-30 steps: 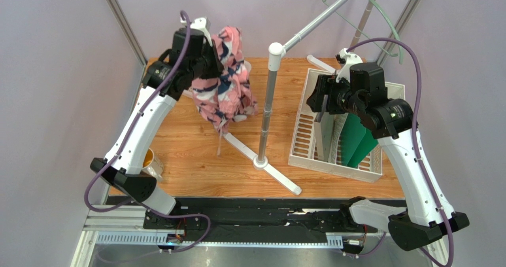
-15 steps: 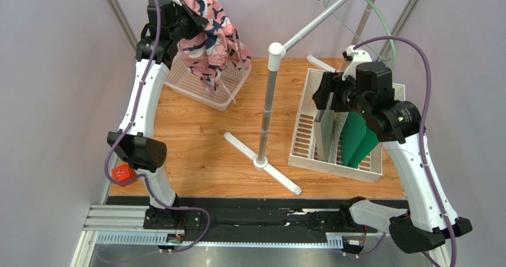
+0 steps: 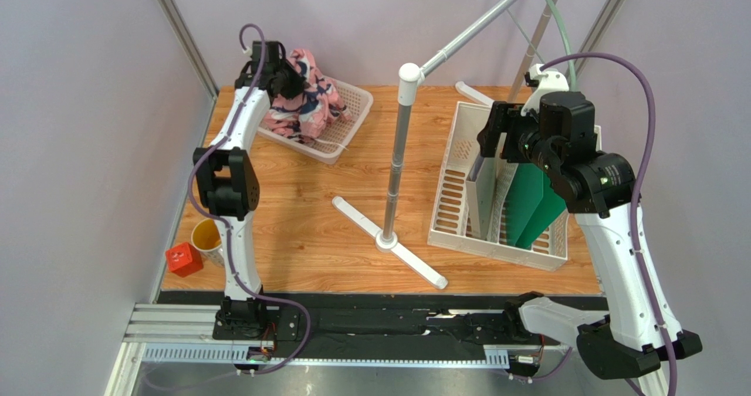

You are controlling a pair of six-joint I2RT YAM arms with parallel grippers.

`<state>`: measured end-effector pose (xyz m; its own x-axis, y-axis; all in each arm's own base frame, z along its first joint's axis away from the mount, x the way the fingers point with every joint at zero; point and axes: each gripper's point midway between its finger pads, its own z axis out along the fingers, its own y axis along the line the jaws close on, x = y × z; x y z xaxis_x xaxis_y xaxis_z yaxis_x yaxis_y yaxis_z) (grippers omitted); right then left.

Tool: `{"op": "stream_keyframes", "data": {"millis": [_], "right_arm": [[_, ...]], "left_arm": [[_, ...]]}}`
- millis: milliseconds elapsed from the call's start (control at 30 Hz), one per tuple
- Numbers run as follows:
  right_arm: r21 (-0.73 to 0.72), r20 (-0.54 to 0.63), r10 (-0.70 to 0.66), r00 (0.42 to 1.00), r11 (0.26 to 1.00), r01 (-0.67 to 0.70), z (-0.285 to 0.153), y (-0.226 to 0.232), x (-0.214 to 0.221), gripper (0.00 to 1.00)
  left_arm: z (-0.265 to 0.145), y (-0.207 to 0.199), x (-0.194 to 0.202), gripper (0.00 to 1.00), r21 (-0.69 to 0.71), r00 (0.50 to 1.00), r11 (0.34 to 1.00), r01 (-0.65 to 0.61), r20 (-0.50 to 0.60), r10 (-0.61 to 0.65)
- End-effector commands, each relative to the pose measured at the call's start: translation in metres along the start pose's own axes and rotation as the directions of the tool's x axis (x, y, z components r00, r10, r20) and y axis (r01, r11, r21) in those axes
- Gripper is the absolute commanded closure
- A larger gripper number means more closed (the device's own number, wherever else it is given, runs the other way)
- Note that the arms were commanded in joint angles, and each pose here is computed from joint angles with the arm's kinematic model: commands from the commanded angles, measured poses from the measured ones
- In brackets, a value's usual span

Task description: Remove the shorts from the hanger

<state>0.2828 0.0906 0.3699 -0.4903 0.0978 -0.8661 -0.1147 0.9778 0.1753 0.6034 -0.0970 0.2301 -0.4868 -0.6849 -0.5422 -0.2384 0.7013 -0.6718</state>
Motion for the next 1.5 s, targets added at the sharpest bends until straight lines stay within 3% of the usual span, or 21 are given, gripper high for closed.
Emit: {"op": "stream_keyframes", "data": {"millis": [0, 233, 400, 433, 500, 600, 633, 700, 867, 1200, 1400, 1467], "right_arm": [[0.023, 0.065, -0.013, 0.998, 1.0, 0.012, -0.01, -0.008, -0.013, 0.22], [0.009, 0.051, -0.005, 0.999, 1.0, 0.005, -0.001, -0.005, -0.015, 0.22], [-0.015, 0.03, 0.0, 1.0, 1.0, 0.001, 0.002, -0.001, -0.01, 0.22], [-0.017, 0.026, 0.001, 1.0, 1.0, -0.001, 0.002, -0.001, -0.009, 0.22], [-0.022, 0.019, 0.0, 1.0, 1.0, 0.0, 0.003, 0.0, -0.007, 0.22], [-0.038, 0.009, 0.009, 1.0, 0.999, -0.009, 0.005, 0.003, -0.006, 0.22], [-0.047, 0.006, 0.01, 1.0, 0.999, -0.01, 0.006, 0.005, -0.005, 0.22], [-0.063, 0.0, 0.016, 1.0, 0.998, -0.016, 0.006, 0.008, -0.002, 0.22], [-0.11, -0.012, 0.032, 0.999, 0.993, -0.033, 0.0, 0.015, 0.006, 0.23], [-0.18, -0.011, -0.001, 1.0, 0.984, -0.001, -0.011, 0.035, 0.009, 0.23], [-0.351, -0.013, 0.025, 1.0, 0.936, -0.028, -0.024, 0.067, 0.007, 0.22], [-0.472, -0.027, 0.031, 0.999, 0.88, -0.04, -0.039, 0.086, 0.014, 0.22]], "left_arm": [[0.012, 0.026, 0.013, 1.0, -0.088, 0.999, 0.996, 0.01, -0.043, -0.014], [0.034, 0.081, 0.061, 1.0, -0.23, 0.972, 0.967, 0.111, -0.177, -0.154], [0.022, 0.08, 0.059, 0.98, -0.247, 0.973, 0.964, 0.097, -0.182, -0.144], [0.013, 0.074, 0.05, 0.83, -0.24, 0.98, 0.967, 0.081, -0.158, -0.121], [0.003, 0.067, 0.044, 0.7, -0.229, 0.984, 0.972, 0.062, -0.147, -0.098], [-0.016, 0.053, 0.035, 0.37, -0.197, 0.988, 0.979, 0.046, -0.135, -0.074], [-0.026, 0.044, 0.031, 0.29, -0.17, 0.989, 0.985, 0.037, -0.133, -0.06], [-0.04, 0.036, 0.031, 0.23, -0.145, 0.989, 0.989, 0.024, -0.138, -0.045], [-0.073, 0.008, 0.042, 0.22, -0.07, 0.987, 0.996, -0.053, -0.155, 0.042], [-0.171, -0.055, 0.106, 0.19, 0.128, 0.939, 0.956, -0.264, -0.194, 0.285], [-0.231, -0.077, 0.12, 0.19, 0.327, 0.904, 0.881, -0.342, -0.141, 0.403], [-0.246, -0.085, 0.136, 0.2, 0.397, 0.881, 0.841, -0.368, -0.14, 0.452]]}}
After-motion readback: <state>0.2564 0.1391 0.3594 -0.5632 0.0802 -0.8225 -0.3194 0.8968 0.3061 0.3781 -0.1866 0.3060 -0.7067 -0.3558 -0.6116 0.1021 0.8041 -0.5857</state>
